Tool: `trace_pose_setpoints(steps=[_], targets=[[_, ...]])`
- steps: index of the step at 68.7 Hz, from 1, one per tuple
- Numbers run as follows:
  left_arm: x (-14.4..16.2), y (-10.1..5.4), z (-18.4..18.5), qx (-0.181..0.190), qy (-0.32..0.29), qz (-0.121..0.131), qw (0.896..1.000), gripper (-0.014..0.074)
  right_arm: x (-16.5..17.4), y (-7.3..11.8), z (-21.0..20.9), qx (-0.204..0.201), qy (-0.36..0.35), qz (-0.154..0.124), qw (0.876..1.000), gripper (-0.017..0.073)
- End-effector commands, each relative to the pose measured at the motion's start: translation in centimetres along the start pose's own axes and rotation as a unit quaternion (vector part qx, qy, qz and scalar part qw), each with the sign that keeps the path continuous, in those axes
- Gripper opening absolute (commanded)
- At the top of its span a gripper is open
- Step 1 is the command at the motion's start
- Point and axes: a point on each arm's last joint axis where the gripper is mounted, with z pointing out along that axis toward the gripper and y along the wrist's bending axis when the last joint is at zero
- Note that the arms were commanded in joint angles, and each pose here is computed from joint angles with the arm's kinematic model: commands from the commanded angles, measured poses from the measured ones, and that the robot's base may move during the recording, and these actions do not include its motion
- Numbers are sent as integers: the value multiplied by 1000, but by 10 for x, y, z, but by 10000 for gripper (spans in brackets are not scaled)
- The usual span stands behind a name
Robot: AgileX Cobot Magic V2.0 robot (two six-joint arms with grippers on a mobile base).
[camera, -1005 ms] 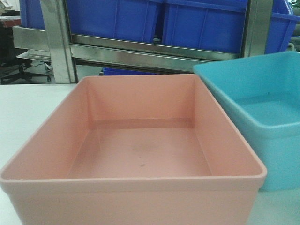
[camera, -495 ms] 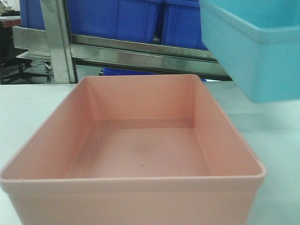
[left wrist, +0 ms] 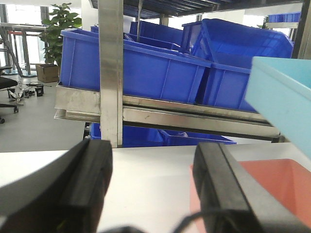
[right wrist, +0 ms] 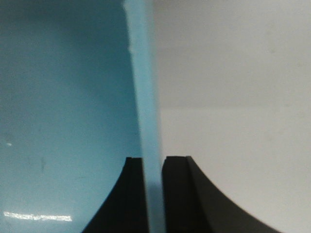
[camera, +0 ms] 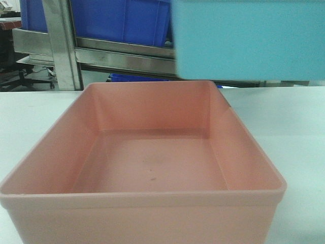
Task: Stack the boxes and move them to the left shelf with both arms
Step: 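Carry the blue box over the pink box and lower it inside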
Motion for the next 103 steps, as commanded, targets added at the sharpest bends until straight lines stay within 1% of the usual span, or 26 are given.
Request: trace_pose_setpoints(steps=[1, 12, 21, 33, 46, 54, 60, 66, 85, 103], targets=[[-16, 1, 0, -8, -49, -3, 999, 294, 18, 29, -31, -38, 16, 9, 999, 54], [-16, 1, 0, -8, -49, -3, 999, 294, 40, 67, -23, -57, 34, -11, 998, 54], [-16, 1, 0, -8, -49, -3, 999, 294, 61, 87, -20, -54, 27, -16, 998, 54], [-16, 1, 0, -8, -49, -3, 999, 294, 85, 101, -17, -63, 39, -17, 997, 54], [-16, 1, 0, -8, -49, -3, 999, 294, 98, 116, -9, -78, 34, -1, 996, 54], [-16, 1, 0, -8, -49, -3, 999, 294, 106, 125, -1, -88, 32, 2, 996, 54], [-16, 1, 0, -8, -49, -3, 999, 294, 109, 130, 4, -89, 20, 7, 996, 54], [-16, 1, 0, -8, -49, -3, 999, 294, 110, 129, 7, -82, 16, 11, 996, 54], [-16, 1, 0, -8, -49, -3, 999, 294, 108, 126, 8, -69, 2, 0, 998, 54], [-16, 1, 0, -8, -49, -3, 999, 294, 107, 127, 14, -68, 2, 2, 998, 54]])
